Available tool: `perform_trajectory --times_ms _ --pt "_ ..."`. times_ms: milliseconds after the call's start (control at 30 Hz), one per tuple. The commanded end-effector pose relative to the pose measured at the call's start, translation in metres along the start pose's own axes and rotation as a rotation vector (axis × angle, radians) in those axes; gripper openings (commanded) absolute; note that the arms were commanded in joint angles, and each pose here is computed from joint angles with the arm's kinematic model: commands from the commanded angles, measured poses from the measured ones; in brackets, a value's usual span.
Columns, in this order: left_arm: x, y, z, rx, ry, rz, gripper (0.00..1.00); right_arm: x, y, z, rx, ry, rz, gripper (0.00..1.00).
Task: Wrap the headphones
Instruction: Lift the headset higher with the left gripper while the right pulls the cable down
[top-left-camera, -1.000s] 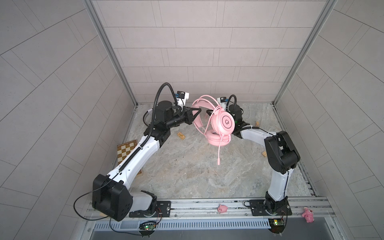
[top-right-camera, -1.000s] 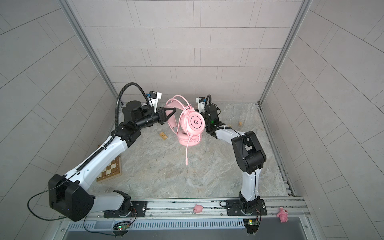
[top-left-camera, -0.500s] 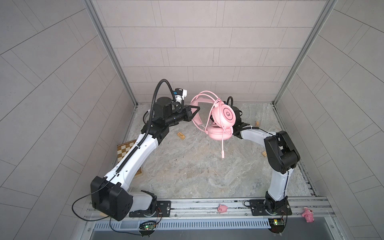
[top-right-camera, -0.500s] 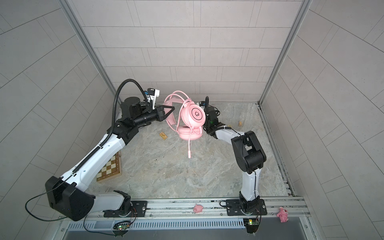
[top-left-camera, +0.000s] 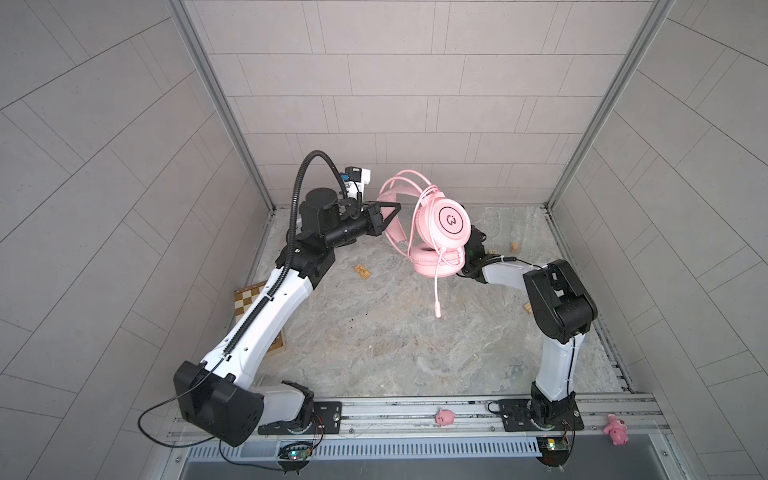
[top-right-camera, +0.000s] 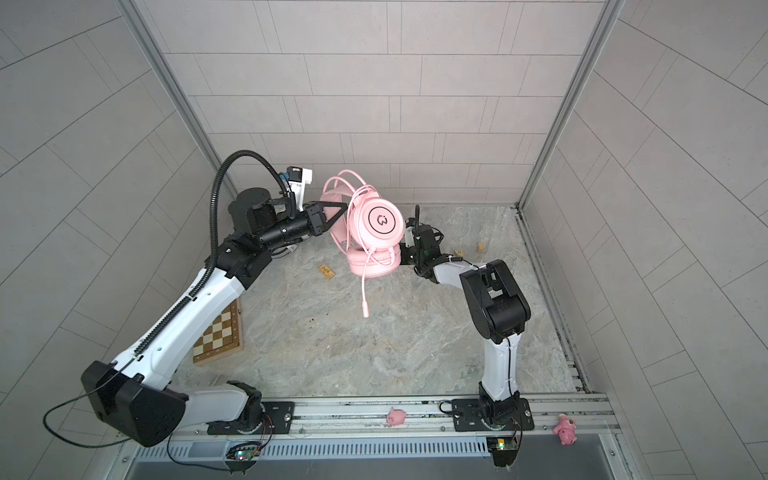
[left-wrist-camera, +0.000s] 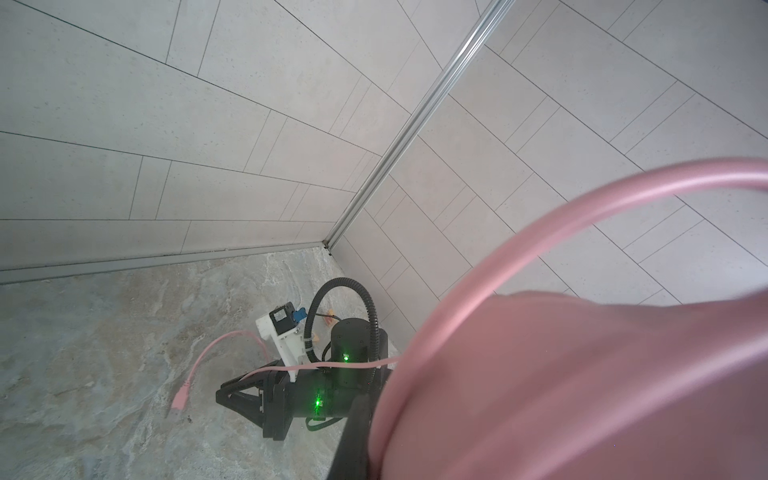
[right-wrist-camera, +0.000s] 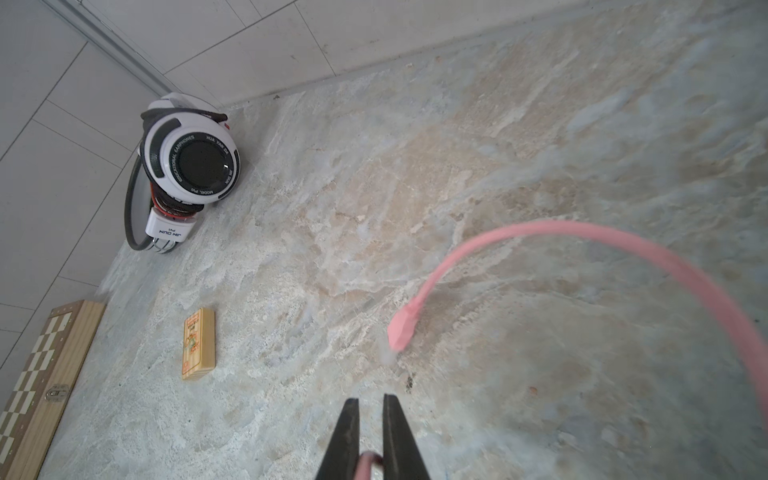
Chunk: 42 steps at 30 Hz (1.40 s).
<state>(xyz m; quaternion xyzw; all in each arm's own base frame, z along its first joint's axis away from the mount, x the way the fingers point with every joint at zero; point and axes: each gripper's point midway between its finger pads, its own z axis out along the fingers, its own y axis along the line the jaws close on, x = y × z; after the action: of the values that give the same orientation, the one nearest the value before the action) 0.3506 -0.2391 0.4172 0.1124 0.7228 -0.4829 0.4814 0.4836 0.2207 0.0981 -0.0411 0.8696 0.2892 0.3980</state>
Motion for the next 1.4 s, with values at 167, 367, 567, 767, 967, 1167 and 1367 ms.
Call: perform_trajectory --times_ms 167,367,567,767,967,1167,1367 --pt "-0.048 -0.038 -0.017 0.071 -0.125 -0.007 0.0 0.012 -0.001 -0.006 -0.007 0.018 -0.009 0.1" --pt "-0.066 -0.02 -0.027 -0.023 -0.201 -0.027 0.0 0.02 0.002 -0.017 -0.023 0.023 0.0 0.07" --pt "-0.1 -0.002 -0.04 -0.146 -0.354 -0.079 0.0 0.04 0.014 -0.023 -0.054 0.053 0.014 0.05" --pt "-0.122 0.03 -0.049 -0.313 -0.49 -0.131 0.0 0.067 0.041 -0.026 -0.086 0.1 -0.016 0.04" --pt "-0.134 0.086 -0.052 -0.492 -0.598 -0.243 0.0 0.102 0.078 -0.034 -0.109 0.175 -0.092 0.04" --pt "-0.15 0.125 -0.064 -0.688 -0.733 -0.222 0.0 0.136 0.105 -0.058 -0.094 0.224 -0.215 0.04" --pt "-0.159 0.151 -0.06 -0.809 -0.792 -0.166 0.0 0.149 0.135 -0.096 -0.08 0.237 -0.372 0.04"
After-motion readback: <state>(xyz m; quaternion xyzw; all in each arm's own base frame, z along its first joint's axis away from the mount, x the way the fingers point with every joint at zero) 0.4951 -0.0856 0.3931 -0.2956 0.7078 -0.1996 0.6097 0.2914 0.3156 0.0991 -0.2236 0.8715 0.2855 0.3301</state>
